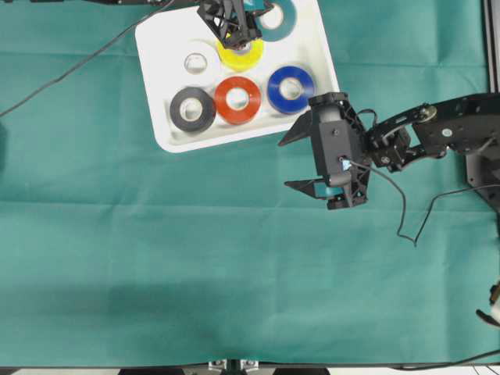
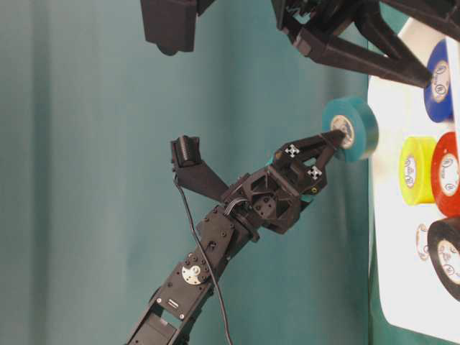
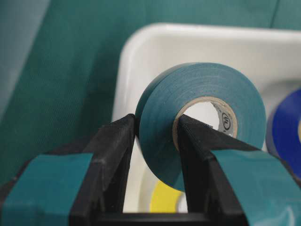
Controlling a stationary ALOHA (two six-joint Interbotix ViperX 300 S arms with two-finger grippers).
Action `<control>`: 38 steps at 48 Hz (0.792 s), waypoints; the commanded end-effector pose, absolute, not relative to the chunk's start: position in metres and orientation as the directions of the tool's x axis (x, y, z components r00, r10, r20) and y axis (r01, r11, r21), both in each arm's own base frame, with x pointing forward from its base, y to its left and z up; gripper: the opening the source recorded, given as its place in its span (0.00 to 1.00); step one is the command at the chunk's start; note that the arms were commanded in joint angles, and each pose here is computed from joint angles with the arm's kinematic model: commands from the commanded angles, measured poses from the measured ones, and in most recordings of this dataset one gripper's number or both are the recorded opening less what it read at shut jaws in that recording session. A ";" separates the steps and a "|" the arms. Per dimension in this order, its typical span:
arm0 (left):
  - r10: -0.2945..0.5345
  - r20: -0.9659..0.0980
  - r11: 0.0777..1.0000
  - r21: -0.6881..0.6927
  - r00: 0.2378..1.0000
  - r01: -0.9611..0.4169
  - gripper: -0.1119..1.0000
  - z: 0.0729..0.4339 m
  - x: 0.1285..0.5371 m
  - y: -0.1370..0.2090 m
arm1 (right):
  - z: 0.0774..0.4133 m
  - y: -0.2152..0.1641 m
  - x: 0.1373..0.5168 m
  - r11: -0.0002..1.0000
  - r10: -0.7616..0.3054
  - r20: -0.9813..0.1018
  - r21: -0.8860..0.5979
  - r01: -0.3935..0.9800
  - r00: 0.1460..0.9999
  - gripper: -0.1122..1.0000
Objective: Put the tape alternately from left to right into the white case.
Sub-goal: 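Carry the teal roll with the left gripper into the tray's top right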
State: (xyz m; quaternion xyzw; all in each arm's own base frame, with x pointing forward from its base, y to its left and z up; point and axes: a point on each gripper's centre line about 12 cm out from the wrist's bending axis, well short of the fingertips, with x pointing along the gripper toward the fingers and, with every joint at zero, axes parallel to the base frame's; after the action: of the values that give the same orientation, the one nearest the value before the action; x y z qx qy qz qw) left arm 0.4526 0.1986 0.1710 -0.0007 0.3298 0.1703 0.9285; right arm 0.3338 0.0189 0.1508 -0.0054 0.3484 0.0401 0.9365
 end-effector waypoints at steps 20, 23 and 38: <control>0.307 -0.598 0.951 0.184 0.740 -0.246 0.08 0.163 0.461 0.192 | 0.159 0.021 0.338 0.996 0.080 -0.631 0.023 -0.085 0.771 0.87; 0.304 -0.603 0.953 0.186 0.738 -0.241 0.09 0.159 0.462 0.191 | 0.159 0.021 0.338 0.996 0.080 -0.631 0.023 -0.085 0.771 0.87; 0.296 -0.607 0.955 0.186 0.738 -0.230 0.74 0.159 0.461 0.186 | 0.158 0.021 0.338 0.996 0.080 -0.632 0.023 -0.085 0.770 0.87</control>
State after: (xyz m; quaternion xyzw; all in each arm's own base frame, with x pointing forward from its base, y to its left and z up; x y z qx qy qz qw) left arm 0.4585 0.1872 0.1406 0.0431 0.3537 0.1398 0.9239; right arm 0.3338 0.0189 0.1508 -0.0047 0.3484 0.0398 0.9365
